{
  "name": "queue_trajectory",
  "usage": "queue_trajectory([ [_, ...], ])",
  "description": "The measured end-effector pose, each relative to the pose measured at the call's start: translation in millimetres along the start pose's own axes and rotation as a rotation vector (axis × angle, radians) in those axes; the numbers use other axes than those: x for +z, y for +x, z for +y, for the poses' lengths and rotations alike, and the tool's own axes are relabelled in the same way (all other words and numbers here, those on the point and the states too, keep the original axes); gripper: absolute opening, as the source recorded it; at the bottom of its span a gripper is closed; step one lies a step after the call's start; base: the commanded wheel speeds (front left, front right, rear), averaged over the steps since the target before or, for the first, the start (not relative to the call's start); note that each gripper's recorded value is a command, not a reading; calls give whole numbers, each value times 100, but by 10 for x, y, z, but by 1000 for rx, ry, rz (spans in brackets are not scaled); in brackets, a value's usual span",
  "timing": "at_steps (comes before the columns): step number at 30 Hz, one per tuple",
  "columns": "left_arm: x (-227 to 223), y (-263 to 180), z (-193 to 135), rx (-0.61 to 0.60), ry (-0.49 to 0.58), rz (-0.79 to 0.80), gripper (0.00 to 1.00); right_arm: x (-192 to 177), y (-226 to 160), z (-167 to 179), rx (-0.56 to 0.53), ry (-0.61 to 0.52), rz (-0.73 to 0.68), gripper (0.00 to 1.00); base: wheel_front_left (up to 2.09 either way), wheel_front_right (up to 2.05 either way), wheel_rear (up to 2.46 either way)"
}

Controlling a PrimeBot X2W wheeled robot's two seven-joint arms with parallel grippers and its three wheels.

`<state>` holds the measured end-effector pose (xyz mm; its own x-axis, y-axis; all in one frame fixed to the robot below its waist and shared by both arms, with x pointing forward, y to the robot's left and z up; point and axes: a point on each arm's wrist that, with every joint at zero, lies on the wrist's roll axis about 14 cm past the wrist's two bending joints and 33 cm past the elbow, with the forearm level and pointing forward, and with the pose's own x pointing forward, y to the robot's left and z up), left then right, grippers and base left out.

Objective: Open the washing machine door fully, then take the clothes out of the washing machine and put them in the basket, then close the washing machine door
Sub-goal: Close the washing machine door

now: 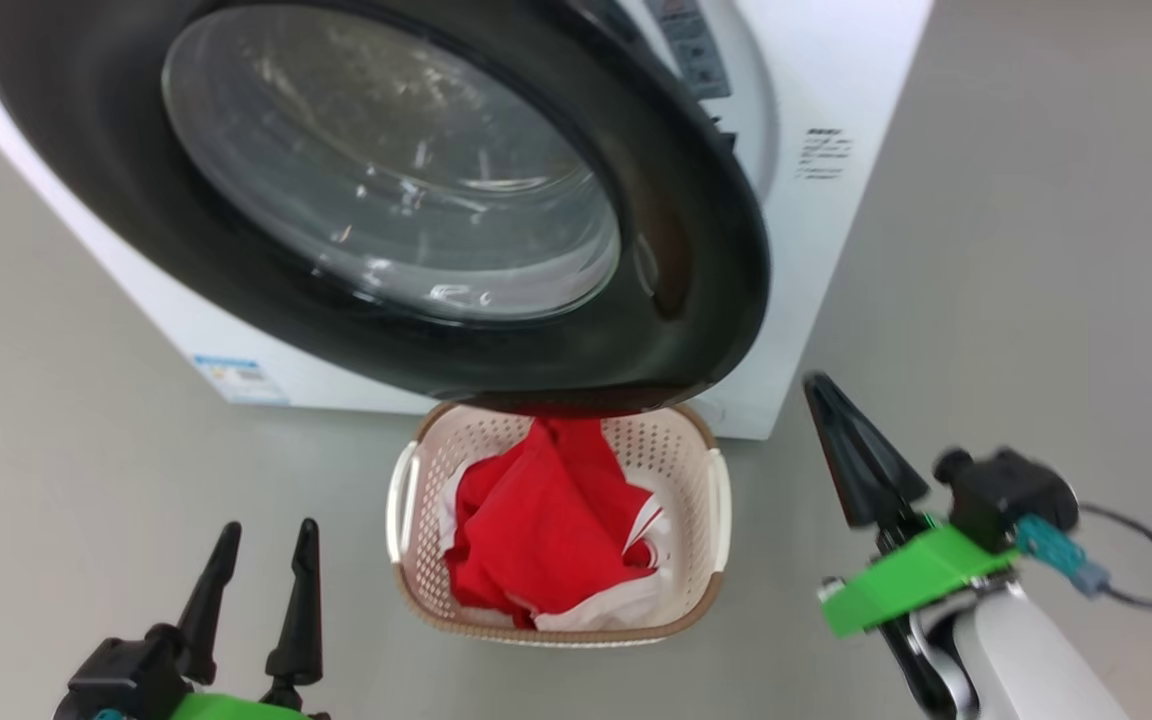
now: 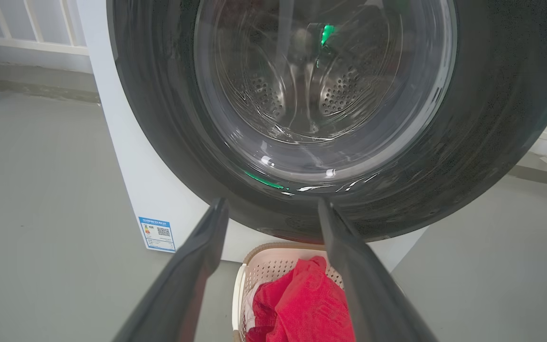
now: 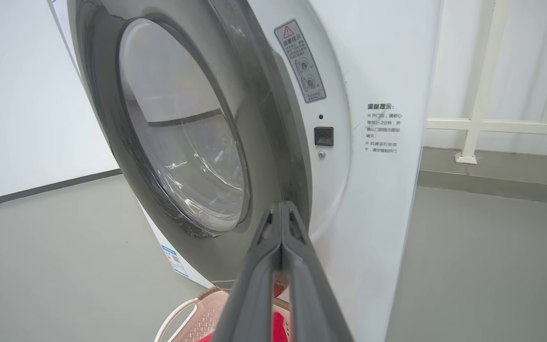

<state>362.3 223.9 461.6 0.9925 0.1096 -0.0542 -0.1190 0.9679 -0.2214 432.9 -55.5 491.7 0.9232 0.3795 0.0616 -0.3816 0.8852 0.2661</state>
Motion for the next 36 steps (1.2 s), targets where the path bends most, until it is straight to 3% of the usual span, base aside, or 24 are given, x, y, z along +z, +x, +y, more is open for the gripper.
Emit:
queue_trajectory([
  [12, -75, 69, 144, 57, -48, 22, 100, -46, 681, 307, 152, -16, -1, 0, 0, 0, 0],
  [28, -189, 378, 158, 61, -58, 47, 100, -23, 1288, -49, 103, 17, -71, 0, 0, 0, 0],
  [36, -256, 447, 210, 75, -46, 65, 100, -133, 1416, 2, 126, 47, -70, 0, 0, 0, 0],
])
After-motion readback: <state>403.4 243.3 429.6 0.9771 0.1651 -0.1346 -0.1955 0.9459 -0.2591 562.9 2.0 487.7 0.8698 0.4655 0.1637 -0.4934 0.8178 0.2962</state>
